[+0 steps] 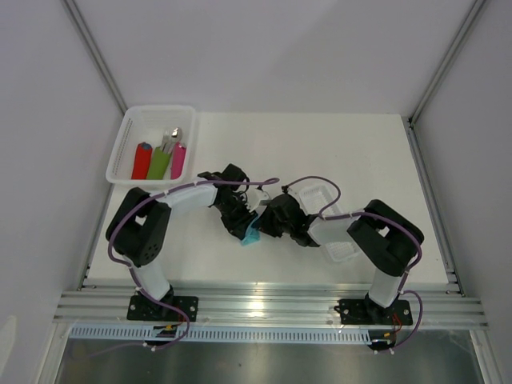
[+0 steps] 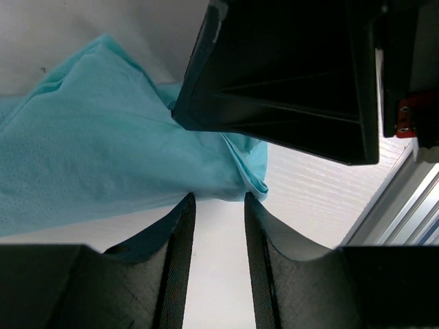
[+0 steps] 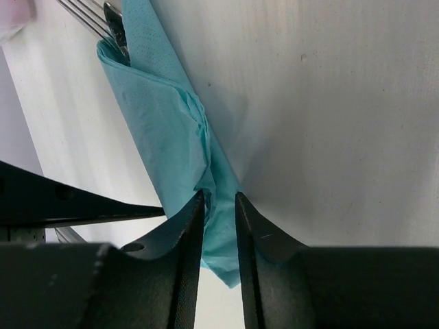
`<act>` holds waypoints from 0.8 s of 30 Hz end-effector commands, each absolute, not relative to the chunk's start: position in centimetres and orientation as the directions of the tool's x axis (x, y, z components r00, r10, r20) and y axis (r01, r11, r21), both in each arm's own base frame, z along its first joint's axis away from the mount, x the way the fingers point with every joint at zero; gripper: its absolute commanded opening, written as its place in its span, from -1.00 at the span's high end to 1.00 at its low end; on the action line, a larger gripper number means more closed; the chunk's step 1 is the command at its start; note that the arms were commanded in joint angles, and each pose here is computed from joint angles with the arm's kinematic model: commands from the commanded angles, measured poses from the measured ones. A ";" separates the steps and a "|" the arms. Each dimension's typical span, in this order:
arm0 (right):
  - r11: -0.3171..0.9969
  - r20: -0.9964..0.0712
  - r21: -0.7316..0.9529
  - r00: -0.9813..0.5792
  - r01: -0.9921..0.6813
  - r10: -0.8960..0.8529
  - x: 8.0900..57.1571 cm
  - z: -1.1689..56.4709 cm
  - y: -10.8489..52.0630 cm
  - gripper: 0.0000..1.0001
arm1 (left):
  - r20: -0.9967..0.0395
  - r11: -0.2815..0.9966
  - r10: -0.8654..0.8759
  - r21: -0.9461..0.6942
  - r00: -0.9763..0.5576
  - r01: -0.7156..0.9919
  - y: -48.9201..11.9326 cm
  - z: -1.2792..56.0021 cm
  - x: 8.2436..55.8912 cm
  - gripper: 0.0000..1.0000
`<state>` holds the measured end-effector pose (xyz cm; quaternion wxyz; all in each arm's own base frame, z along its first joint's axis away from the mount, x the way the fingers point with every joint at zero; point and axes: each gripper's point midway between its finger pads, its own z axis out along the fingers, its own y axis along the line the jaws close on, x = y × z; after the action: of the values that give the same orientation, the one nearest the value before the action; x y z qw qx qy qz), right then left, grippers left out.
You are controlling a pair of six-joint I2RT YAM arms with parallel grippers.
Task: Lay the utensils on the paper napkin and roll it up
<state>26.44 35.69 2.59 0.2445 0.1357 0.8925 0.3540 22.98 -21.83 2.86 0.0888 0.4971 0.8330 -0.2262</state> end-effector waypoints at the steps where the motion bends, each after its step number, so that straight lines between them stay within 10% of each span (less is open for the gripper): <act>1: 0.726 -0.360 0.686 -0.845 0.049 0.397 25.7 3.1 35.2 0.43 | -0.403 0.363 0.795 -0.284 -0.453 0.888 -23.1 3.4 23.5 0.23; 24: 0.794 -0.434 0.607 -0.833 0.010 0.342 23.6 4.6 33.1 0.77 | -0.402 0.362 0.789 -0.307 -0.465 0.880 -23.5 3.2 23.2 0.24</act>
<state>23.68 33.48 3.93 0.2563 0.0960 0.9112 0.3078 22.66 -22.18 2.25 0.0760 0.5017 0.8304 -0.2302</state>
